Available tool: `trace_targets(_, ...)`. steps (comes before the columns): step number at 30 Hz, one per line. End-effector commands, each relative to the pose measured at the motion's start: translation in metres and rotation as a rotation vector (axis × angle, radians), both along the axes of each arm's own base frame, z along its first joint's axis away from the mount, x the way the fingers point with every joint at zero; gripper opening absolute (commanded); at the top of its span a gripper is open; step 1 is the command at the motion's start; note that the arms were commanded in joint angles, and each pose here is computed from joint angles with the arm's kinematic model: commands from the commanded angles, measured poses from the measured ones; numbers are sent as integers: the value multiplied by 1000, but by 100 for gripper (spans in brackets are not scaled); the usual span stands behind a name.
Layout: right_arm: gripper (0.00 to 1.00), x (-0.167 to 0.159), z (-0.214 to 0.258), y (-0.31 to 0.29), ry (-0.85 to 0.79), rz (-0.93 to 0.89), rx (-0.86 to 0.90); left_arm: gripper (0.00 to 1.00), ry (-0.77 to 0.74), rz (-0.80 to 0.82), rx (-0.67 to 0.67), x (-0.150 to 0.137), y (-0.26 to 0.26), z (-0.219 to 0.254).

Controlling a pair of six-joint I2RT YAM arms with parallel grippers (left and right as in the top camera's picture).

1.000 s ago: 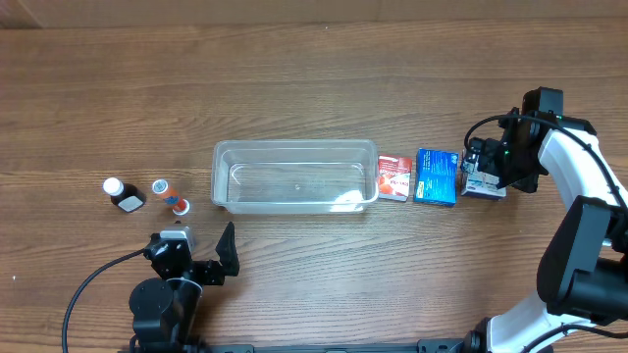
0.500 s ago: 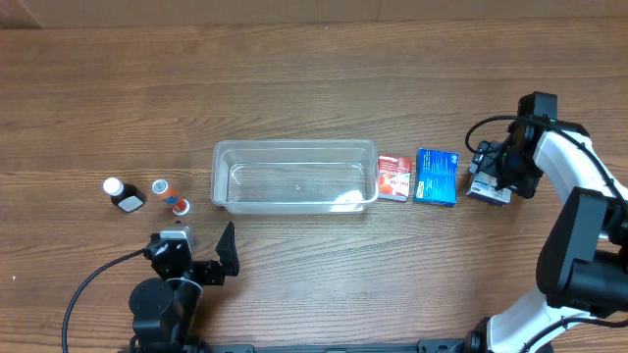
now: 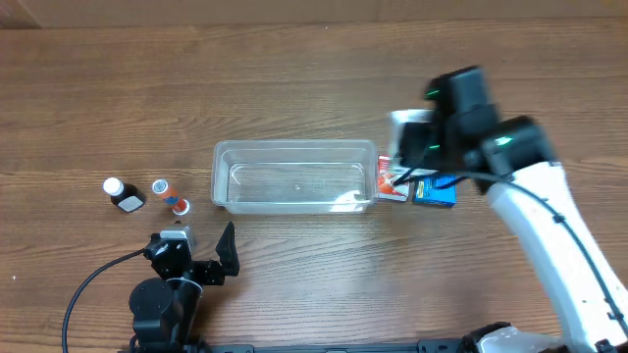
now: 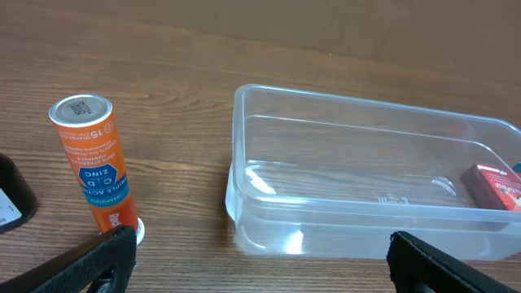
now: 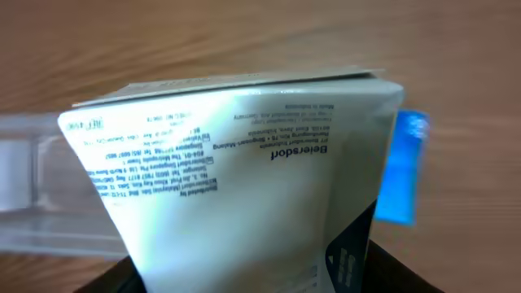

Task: Pack container
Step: 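Carry the white box left and drop it into the container, then grasp the blue box with the right gripper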

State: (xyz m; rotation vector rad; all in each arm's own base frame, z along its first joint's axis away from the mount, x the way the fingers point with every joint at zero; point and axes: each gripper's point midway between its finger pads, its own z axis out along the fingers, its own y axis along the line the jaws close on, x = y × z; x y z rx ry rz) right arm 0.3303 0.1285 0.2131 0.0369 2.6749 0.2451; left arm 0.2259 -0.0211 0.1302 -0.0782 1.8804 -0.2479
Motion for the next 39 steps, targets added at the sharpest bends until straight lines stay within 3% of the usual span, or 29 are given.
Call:
trace_targets(1,62,-3,-13,58,-2,48,53,100,-12,-1,15,0,0,1)
trace_targets(4,62,-7,-52,100,76,58,54,100,-12,-1,15,0,0,1)
trace_targets(11,62,-10,-127,99,255,-37,-48,100,-12,-1,14,0,0,1)
trace_targets(15,73,-7,-131,90,241,-54,-99,100,-12,-1,14,0,0,1)
trace_targets(20,77,-2,-128,91,210,3,-121,100,-12,-1,14,0,0,1)
trace_targets(22,77,5,-109,93,163,21,-117,100,-12,-1,15,0,0,1)
trace_targets(23,78,12,-73,93,83,49,-103,100,-12,-1,14,0,0,1)
trace_targets(26,93,23,-12,48,-50,-62,-105,100,-12,-1,14,0,0,1)
trace_targets(30,100,30,0,-37,-17,-257,-121,100,-11,-1,15,0,0,1)
trace_targets(35,100,19,-72,-102,226,-227,-80,100,-12,-1,15,0,0,1)
trace_targets(39,100,15,-120,-100,329,-99,-100,100,-12,-1,15,0,0,1)
